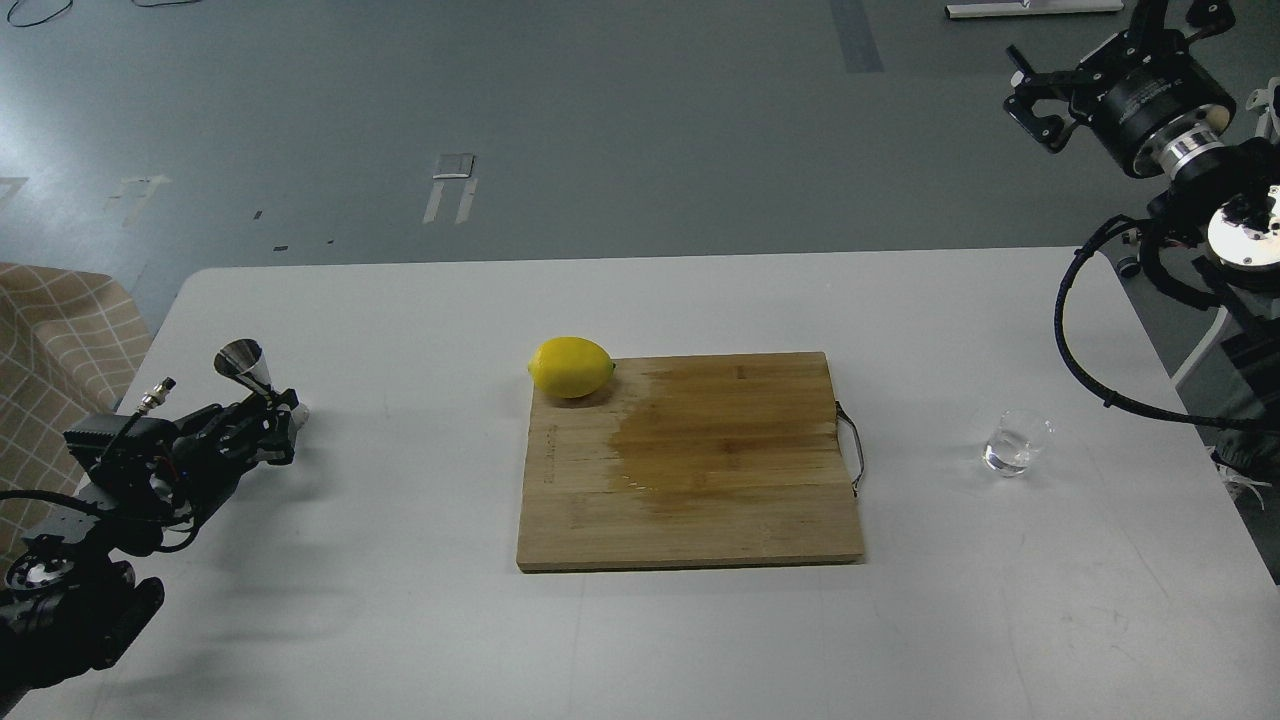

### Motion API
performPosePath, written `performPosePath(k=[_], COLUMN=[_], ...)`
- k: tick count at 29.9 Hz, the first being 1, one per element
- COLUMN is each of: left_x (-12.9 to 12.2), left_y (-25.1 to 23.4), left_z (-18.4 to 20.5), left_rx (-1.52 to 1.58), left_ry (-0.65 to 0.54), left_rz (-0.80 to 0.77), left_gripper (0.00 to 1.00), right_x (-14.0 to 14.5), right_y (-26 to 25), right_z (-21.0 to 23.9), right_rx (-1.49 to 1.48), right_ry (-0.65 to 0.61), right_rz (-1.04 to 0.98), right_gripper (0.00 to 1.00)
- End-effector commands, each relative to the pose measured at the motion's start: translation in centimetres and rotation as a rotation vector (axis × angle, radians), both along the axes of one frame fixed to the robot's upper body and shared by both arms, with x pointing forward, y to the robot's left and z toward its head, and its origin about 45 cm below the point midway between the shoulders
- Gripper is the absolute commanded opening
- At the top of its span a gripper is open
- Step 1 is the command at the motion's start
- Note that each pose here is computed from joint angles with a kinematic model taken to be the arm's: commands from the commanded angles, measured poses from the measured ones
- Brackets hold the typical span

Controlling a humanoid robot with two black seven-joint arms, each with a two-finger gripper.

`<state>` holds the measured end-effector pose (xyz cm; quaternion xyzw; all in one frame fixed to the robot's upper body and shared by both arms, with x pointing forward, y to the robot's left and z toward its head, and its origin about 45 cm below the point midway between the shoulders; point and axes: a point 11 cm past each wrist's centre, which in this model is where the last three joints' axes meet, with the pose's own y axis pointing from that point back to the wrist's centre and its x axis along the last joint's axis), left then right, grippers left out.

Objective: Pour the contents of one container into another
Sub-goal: 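Lift the jigger with the left gripper and carry it over the board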

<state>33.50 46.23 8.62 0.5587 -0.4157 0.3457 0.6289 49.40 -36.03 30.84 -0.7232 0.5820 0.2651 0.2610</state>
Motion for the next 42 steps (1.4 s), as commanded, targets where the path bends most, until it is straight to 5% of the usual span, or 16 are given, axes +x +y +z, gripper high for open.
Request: performPosePath(k=[1, 12, 28, 42], left_x=[0.5, 3.0, 2.6, -0.6], left_y=[-0.1, 0.1, -8.3, -18.0], left_z=[0.5, 4.5, 16.1, 17.5], left_rx=[0.003, 0.014, -0.069, -0.176], left_ry=[-0.021, -0.076, -0.134, 0.072], left_rz=[-0.006, -0.051, -0.455, -0.727], left_gripper=[0.0, 0.0, 0.0, 0.0], right_x=[0.0, -0.1, 0.1, 1.2], right_y=[-0.1, -0.2, -0.2, 0.7], right_z=[0.0, 0.0, 0.4, 3.7], right_rx=[0.0, -0.002, -0.003, -0.008], right_ry=[0.001, 0.0, -0.007, -0.061], right_rz=[-0.002, -0.004, -0.003, 0.012], right_gripper=[1.0, 1.0, 1.0, 1.0])
